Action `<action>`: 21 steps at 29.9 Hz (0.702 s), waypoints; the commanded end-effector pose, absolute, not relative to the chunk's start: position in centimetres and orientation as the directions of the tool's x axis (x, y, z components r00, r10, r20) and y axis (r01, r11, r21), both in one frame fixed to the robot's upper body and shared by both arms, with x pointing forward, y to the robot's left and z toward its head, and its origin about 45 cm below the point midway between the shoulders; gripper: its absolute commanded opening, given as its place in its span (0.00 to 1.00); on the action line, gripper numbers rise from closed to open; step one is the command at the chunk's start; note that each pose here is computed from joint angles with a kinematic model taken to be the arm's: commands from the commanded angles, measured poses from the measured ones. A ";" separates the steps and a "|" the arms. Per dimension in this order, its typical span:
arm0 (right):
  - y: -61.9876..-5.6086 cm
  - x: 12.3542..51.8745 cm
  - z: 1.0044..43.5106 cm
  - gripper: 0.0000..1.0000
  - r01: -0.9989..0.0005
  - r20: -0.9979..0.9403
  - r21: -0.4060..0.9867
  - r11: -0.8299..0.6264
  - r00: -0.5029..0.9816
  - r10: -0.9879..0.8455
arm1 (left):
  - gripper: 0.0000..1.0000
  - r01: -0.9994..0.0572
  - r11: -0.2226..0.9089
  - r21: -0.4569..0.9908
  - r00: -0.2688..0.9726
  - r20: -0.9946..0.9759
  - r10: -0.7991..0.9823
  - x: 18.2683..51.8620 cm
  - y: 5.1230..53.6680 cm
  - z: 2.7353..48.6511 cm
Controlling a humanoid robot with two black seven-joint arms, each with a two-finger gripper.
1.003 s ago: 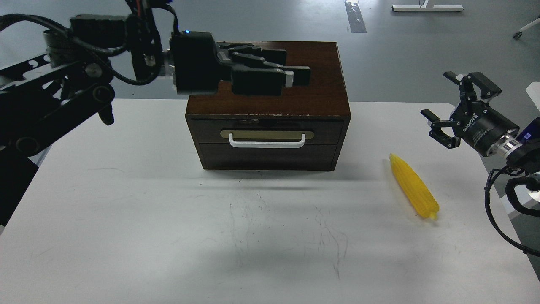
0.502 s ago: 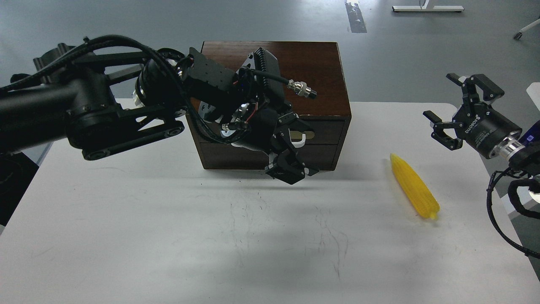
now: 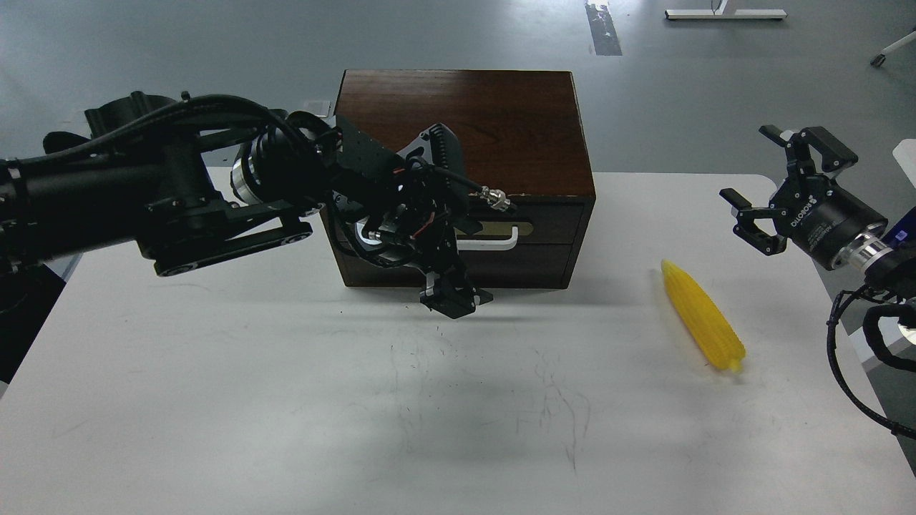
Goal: Put corn in drawer with both arms
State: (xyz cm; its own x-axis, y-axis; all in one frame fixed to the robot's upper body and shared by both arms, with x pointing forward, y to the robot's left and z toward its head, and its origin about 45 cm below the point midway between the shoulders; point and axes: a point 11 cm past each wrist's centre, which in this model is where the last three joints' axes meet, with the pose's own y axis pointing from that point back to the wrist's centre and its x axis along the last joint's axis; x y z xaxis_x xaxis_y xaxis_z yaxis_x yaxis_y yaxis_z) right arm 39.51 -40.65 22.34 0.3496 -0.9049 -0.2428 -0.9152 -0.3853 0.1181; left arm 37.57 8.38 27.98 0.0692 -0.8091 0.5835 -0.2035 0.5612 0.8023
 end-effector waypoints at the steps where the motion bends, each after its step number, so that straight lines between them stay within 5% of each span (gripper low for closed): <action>1: -40.7 39.5 22.4 1.00 -0.916 -0.243 0.117 -0.385 0.349 -0.905 | 0.98 -0.205 0.556 0.805 0.075 0.580 -0.812 37.7 8.4 27.7; 21: -40.8 39.3 22.1 1.00 -0.916 -0.245 0.125 -0.382 0.344 -0.906 | 0.98 -0.214 0.524 0.825 0.103 0.552 -0.827 38.3 9.1 26.6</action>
